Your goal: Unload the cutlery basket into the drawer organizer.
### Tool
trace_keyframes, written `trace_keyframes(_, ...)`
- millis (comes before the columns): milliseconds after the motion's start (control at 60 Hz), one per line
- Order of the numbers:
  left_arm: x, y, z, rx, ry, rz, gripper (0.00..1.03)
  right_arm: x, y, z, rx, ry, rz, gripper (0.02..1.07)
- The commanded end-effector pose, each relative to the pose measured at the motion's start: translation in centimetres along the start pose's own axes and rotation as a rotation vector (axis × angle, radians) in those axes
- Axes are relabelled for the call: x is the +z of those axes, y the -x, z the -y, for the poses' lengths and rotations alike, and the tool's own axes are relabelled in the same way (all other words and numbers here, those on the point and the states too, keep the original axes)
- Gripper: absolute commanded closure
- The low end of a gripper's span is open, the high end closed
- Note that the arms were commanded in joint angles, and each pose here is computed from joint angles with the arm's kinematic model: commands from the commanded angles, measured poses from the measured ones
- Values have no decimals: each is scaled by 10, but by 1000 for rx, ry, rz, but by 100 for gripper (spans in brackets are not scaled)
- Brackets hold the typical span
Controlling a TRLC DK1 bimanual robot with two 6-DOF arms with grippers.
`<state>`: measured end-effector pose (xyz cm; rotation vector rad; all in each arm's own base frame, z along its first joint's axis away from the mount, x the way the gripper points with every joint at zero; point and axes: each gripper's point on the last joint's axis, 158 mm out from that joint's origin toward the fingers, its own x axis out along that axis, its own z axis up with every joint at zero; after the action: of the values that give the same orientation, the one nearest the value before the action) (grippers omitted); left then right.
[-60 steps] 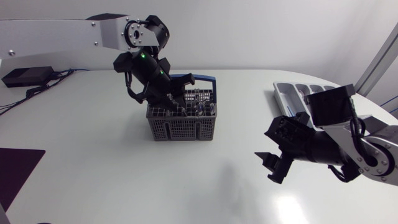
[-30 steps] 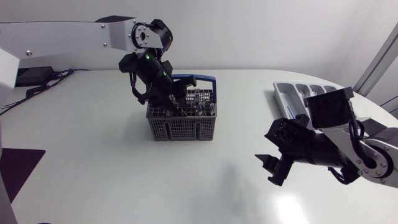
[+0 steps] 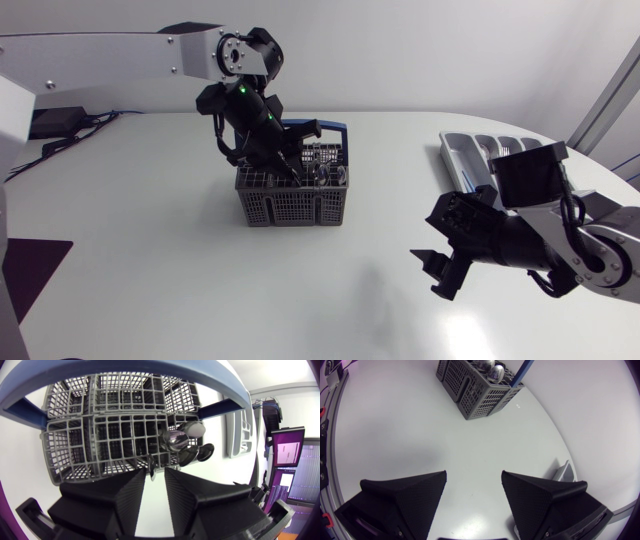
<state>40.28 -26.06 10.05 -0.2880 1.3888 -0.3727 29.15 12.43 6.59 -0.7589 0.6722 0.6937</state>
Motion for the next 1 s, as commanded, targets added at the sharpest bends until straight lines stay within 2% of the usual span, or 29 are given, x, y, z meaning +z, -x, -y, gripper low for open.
trace_keyframes(0,-2,-8,3,1,24,-26,74,-9,-3,-7,10,-16,-22,27)
trace_keyframes(150,-1,-8,2,2,22,-25,75,-10,-3,-8,12,-16,-21,27)
trace_keyframes(383,-1,-8,1,5,15,-26,88,-10,-3,-8,11,-14,-22,27)
trace_keyframes(683,-3,-13,0,9,15,-35,89,-10,-1,-9,8,-11,-17,27)
trace_keyframes(767,-1,-13,-1,9,15,-28,97,-10,0,-9,7,-11,-15,27)
trace_keyframes(983,0,-14,-1,7,13,-24,100,-9,0,-9,7,-7,-11,27)
